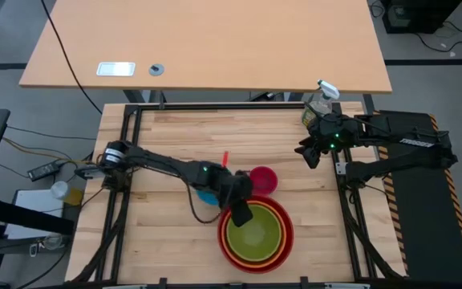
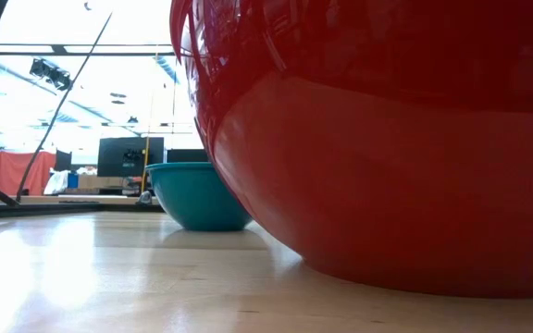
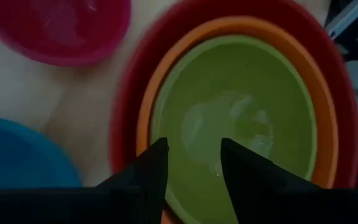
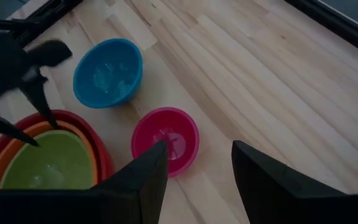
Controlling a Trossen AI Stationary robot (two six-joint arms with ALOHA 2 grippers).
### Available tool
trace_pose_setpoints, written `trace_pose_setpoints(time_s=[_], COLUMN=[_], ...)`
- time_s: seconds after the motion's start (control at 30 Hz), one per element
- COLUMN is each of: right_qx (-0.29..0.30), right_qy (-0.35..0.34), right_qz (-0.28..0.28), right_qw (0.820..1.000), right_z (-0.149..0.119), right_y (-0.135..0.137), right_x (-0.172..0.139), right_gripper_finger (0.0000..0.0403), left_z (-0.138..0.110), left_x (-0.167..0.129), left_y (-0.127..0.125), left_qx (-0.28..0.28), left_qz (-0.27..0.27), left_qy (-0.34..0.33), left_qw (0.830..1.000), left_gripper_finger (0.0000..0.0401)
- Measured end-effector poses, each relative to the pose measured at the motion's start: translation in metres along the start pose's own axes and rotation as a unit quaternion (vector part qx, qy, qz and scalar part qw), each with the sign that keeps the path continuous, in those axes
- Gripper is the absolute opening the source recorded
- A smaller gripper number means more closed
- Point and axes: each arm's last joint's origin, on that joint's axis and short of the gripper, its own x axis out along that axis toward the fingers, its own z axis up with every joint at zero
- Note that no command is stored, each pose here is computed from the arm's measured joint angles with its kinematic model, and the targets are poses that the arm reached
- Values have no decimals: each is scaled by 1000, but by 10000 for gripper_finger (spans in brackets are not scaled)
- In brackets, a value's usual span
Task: Nest bowls inside each other
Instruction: Stack the blue bowl on top of the green bowl
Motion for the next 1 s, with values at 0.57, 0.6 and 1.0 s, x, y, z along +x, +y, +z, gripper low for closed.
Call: trace_pose_setpoints(time_s=[0.57,0.6,1.0], right_qx=[9,9,19], right_qy=[-20,-25,-37], right_qz=[10,11,4], right_qw=[1000,1000,999], right_z=[4,5,6], right_y=[2,3,3], right_x=[0,0,0], right_gripper_finger=[185,185,185], left_z=[30,28,5], left_x=[-56,-52,-19], left_y=[125,133,181], left_qx=[59,51,41], left_qz=[166,156,109], left_qy=[97,109,164], left_qw=[980,980,980], left_gripper_finger=[151,151,179])
